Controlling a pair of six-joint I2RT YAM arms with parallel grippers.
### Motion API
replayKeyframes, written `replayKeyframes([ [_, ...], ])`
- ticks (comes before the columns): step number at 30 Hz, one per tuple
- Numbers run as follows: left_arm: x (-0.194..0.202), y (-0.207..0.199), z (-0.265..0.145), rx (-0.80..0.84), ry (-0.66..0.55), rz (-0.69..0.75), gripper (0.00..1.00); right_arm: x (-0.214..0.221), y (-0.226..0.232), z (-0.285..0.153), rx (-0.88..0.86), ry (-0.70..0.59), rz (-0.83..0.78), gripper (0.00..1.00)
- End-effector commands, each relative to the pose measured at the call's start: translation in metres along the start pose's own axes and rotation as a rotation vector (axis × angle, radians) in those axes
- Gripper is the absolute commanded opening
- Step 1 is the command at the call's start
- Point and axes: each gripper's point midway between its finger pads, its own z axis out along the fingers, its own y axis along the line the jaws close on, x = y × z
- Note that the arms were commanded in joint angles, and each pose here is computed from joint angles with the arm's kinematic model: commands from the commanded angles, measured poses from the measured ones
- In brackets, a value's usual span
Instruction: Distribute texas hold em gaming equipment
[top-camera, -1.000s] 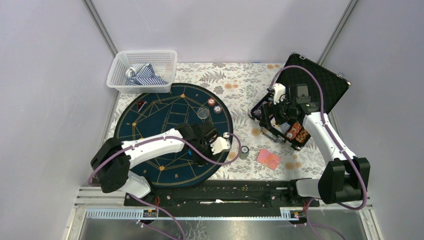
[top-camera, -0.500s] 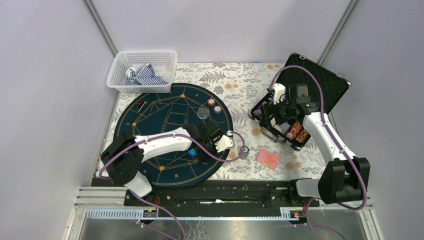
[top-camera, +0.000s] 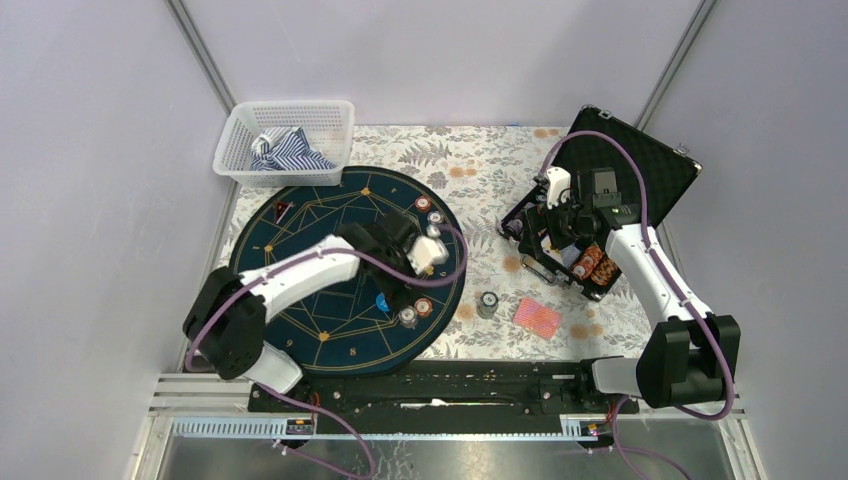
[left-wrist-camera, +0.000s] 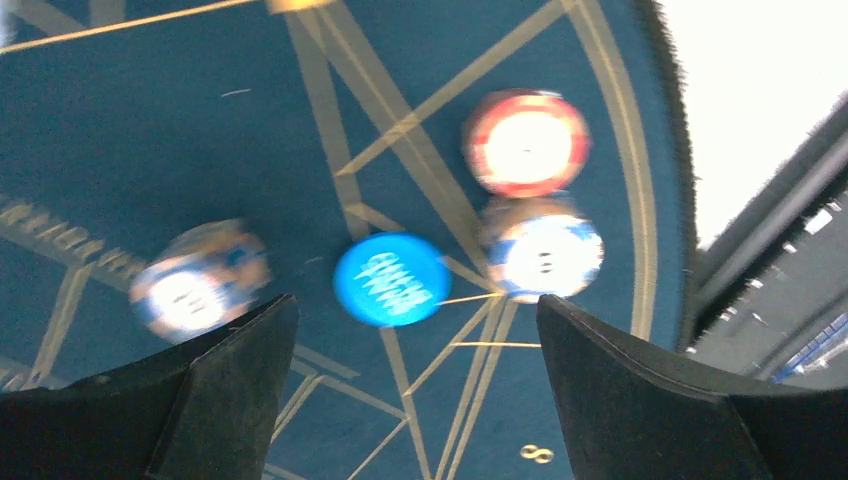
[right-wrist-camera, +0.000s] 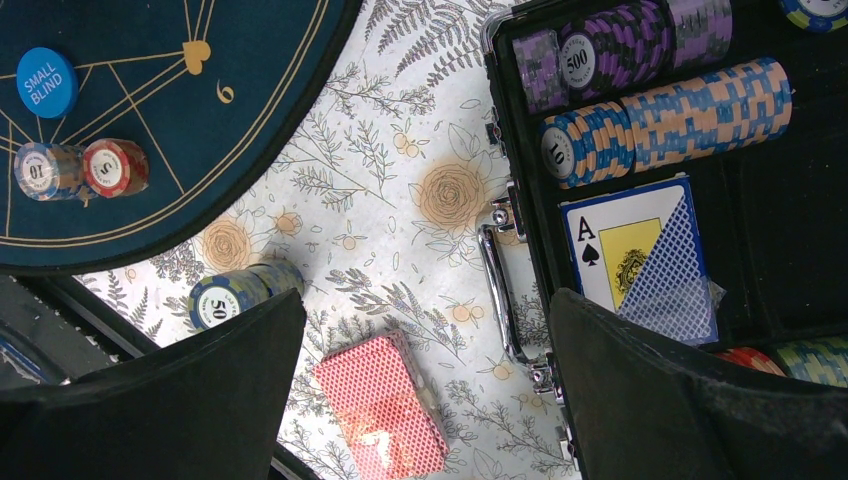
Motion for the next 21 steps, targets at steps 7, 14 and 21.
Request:
replayKeyframes([
  [7, 0.001, 0.133, -0.05, -0.251, -0.109, -0.228, 0.94, -0.006, 0.002, -0.002, -0.022, -0.024, -0.018, 1.0],
  [14, 0.008, 0.133, -0.023, -0.196, -0.082, -0.26, 0.95, -0.005, 0.003, -0.001, -0.026, -0.02, -0.017, 1.0],
  [21, 0.013, 0.125, 0.0, -0.127, -0.057, -0.274, 0.82, -0.004, 0.003, 0.001, -0.03, -0.011, -0.015, 1.0],
])
